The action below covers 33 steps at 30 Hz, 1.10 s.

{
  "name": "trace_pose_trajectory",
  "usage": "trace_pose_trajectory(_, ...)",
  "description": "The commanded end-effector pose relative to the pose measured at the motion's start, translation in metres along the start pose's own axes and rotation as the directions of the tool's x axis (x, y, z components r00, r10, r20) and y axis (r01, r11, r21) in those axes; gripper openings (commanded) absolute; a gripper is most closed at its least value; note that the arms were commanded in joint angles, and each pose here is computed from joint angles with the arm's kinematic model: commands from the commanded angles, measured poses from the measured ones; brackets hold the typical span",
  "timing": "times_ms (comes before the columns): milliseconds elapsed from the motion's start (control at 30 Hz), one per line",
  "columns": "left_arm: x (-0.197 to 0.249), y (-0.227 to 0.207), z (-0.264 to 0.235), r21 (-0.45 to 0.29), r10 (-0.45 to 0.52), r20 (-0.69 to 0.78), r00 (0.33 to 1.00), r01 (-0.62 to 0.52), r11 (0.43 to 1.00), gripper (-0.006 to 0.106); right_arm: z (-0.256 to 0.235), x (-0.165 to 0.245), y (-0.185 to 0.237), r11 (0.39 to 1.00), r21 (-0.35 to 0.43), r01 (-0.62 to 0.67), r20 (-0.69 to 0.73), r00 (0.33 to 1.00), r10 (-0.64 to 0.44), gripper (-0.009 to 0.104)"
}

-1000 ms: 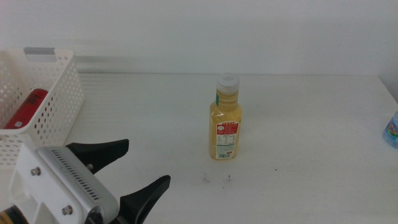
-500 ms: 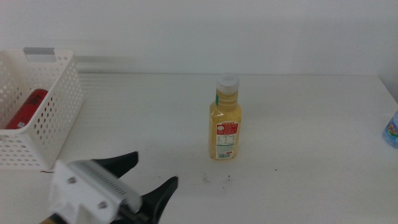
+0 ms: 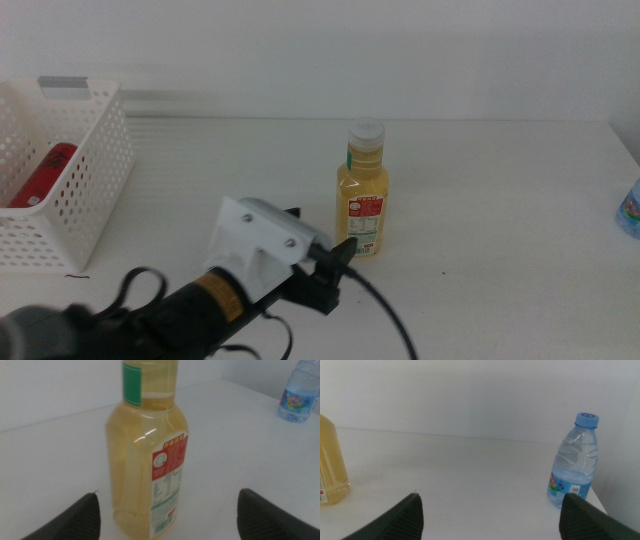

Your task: Use arms to grab the bottles and put them into the dustbin to the left of the table.

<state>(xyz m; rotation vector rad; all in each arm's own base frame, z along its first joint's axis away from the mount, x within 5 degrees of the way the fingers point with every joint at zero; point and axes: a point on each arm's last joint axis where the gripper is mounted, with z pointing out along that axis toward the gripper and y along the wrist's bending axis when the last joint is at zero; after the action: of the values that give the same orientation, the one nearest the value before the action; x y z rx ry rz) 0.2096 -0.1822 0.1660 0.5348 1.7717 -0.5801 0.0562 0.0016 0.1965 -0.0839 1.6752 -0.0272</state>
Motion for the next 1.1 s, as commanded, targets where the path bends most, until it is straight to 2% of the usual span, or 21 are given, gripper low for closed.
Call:
trace_pose_trajectory(0,-0.002,-0.001,0.016,0.012,-0.024,0.019,1.000,0.024,1.000,0.094,0.000,0.000,-0.001,1.000,0.010,0.010,0.014,1.000,-0.010,0.093)
trace_pose_trajectory(367,0.005,-0.001,0.061,0.010,-0.049,0.005,0.999,0.049,0.999,0.094,0.000,0.000,-0.001,1.000,0.010,0.010,0.014,1.000,-0.010,0.093)
trace_pose_trajectory(833,0.005,0.015,0.091,-0.011,-0.075,0.003,0.997,0.075,0.997,0.094,0.000,0.000,-0.001,1.000,0.010,0.010,0.014,1.000,-0.010,0.093)
trace_pose_trajectory(1067,0.007,0.023,0.111,0.027,-0.102,-0.004,0.995,0.102,0.994,0.094,0.000,0.000,-0.001,1.000,0.010,0.010,0.014,1.000,-0.010,0.093)
